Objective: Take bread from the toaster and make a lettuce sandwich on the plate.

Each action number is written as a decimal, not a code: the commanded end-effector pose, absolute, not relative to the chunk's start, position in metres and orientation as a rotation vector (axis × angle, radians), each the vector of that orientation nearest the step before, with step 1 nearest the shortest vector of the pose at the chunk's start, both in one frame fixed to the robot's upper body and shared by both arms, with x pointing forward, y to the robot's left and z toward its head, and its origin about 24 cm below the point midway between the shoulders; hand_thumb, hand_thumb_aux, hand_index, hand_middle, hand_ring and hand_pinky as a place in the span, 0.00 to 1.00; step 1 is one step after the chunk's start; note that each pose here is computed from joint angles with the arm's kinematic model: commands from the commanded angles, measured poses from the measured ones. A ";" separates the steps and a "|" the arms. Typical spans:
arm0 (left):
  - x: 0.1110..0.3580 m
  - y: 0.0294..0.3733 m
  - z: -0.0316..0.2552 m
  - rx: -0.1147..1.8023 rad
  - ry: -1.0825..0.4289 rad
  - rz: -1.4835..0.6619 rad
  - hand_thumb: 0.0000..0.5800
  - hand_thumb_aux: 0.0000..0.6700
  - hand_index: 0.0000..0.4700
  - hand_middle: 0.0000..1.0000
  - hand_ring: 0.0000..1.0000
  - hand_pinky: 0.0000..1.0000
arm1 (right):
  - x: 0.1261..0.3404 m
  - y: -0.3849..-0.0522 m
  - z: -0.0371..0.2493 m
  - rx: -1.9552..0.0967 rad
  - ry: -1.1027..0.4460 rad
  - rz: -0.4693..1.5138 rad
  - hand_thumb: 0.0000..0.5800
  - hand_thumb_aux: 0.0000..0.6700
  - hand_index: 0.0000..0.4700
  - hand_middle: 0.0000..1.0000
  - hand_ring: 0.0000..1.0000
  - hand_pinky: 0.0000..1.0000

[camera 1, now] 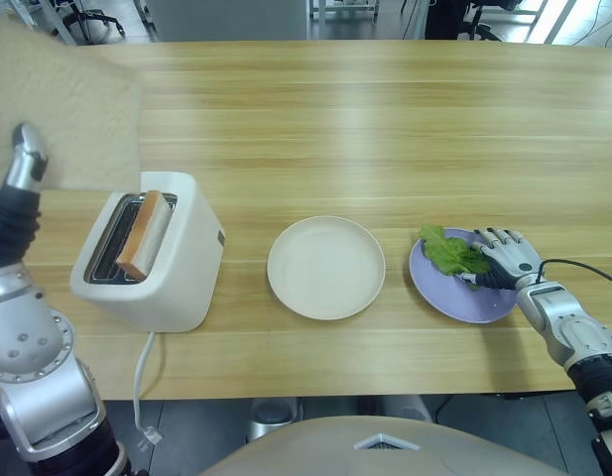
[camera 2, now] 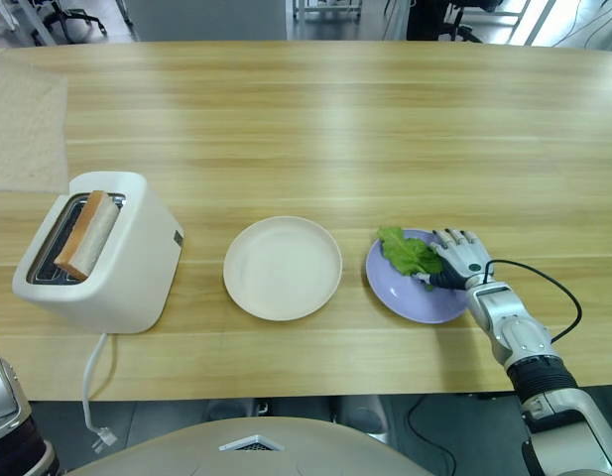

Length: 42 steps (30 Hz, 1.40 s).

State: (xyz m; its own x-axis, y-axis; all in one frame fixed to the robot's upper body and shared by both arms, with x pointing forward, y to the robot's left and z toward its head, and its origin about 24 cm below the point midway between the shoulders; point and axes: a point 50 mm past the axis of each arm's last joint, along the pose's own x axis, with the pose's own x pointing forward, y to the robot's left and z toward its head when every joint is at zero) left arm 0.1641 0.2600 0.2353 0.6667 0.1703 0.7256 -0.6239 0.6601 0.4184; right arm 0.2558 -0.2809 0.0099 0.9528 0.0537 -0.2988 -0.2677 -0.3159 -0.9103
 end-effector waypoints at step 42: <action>0.221 0.128 -0.008 0.902 0.111 -0.278 0.97 0.82 0.80 0.78 0.78 0.78 | 0.235 -0.185 0.074 -1.528 -0.356 0.390 1.00 1.00 0.98 0.00 0.00 0.00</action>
